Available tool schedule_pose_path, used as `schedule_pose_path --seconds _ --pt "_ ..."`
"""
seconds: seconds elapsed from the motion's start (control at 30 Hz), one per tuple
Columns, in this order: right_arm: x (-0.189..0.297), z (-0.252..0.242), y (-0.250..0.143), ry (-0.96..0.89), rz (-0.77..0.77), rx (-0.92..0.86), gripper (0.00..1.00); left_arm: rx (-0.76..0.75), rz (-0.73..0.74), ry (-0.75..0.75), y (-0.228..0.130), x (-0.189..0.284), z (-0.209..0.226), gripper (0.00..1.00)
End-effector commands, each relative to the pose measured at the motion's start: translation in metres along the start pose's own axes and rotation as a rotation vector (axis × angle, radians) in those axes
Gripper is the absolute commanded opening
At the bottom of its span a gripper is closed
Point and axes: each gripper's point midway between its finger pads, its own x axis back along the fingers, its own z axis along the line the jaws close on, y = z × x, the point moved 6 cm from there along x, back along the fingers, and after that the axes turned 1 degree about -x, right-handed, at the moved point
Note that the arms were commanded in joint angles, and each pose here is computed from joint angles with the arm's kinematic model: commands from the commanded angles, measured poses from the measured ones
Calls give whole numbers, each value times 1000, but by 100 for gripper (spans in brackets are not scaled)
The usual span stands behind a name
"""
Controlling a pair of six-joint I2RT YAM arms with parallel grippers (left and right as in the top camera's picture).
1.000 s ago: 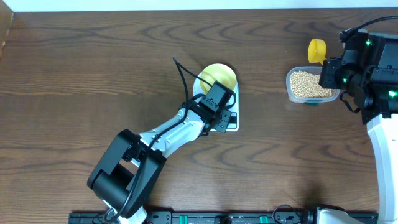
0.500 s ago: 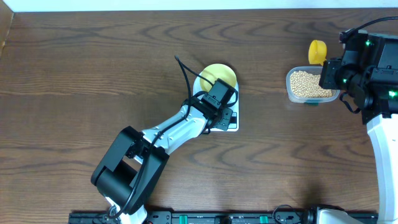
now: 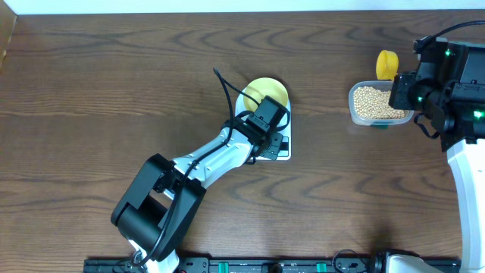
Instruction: Scoop item into bowl and weigh 50g on scale
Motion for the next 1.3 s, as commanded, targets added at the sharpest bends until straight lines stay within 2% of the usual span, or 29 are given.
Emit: schedule_pose_path --seconds 0.0,0.47,0.53,0.7,0.8,1.0,1.27 --pt "3 -1 4 -6 -10 -2 1 9 203 133 -52 -43 28 7" --pt "3 -1 4 -6 -8 -3 1 8 210 139 -53 -42 28 7" --pt "3 -1 4 -6 -8 -3 1 6 166 124 -43 -31 25 7" --pt "3 -1 4 -6 -8 -3 1 5 -84 41 4 39 8 7" --pt "3 -1 4 -6 -9 -3 1 -22 -140 25 11 59 5 7" --pt "3 -1 4 -6 -12 -2 1 -23 -49 -8 -1 32 3 7" --pt "3 -1 4 -6 -12 -2 1 -24 -32 -2 -2 11 3 7"
